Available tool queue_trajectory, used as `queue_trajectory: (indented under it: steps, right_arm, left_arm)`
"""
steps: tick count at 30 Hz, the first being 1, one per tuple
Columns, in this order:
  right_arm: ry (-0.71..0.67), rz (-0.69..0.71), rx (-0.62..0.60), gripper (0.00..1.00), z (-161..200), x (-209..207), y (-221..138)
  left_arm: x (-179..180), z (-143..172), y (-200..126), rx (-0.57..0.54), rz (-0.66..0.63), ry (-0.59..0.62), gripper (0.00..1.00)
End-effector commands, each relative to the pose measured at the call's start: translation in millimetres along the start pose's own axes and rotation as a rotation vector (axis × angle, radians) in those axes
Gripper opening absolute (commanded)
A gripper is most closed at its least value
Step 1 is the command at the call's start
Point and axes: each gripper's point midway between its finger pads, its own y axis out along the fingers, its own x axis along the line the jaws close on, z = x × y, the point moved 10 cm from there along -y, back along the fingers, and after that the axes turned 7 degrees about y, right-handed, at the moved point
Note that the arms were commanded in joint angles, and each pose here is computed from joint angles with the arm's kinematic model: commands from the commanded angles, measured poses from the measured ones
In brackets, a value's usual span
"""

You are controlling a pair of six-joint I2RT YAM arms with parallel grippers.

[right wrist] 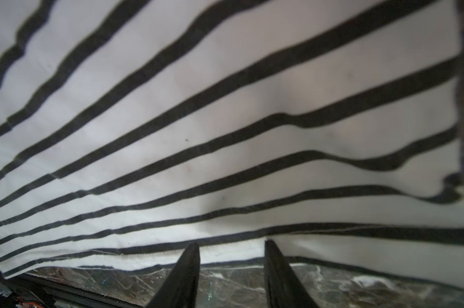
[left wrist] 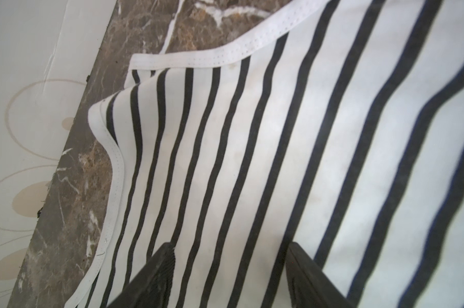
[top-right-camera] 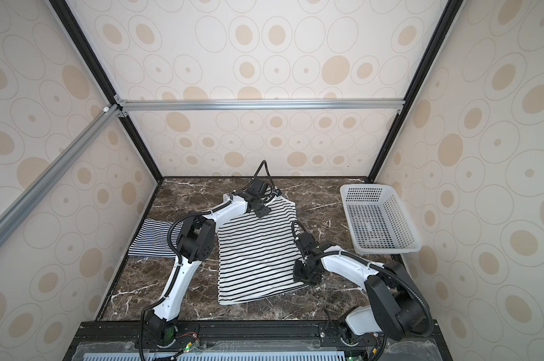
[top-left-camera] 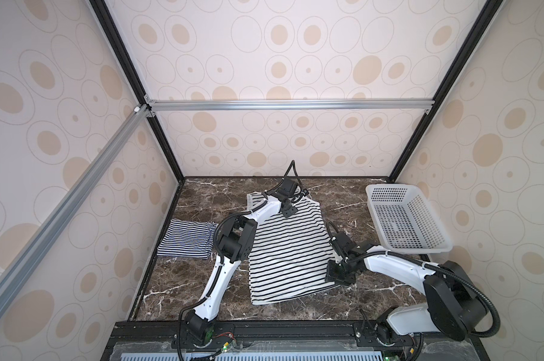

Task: Fold and stack tank tops
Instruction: Rotate the tank top at the center of the table.

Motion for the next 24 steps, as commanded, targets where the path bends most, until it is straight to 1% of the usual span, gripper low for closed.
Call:
queue_trajectory:
  steps: [1,8,11,14,20,24]
  right_arm:
    - [0.021,0.051,-0.016,0.42,-7,1,6]
    - [0.117,0.14,-0.031,0.42,-45,-6,4]
    - [0.155,0.153,-0.023,0.42,-64,-17,2]
    - [0.163,0.153,-0.02,0.42,-86,-20,-1]
    - [0.196,0.108,-0.027,0.42,-139,-11,-6]
    - [0.218,0.101,-0.039,0.42,-172,-5,-5]
  left_arm:
    - [-1,32,11,0.11,0.023,-0.031,0.66]
    - [9,60,-2,0.166,-0.023,-0.093,0.66]
    - [14,71,-8,0.191,-0.044,-0.126,0.66]
    - [15,80,-13,0.214,-0.051,-0.15,0.66]
    - [-2,92,-33,0.212,0.028,-0.204,0.66]
    - [-13,104,-46,0.231,0.035,-0.224,0.66]
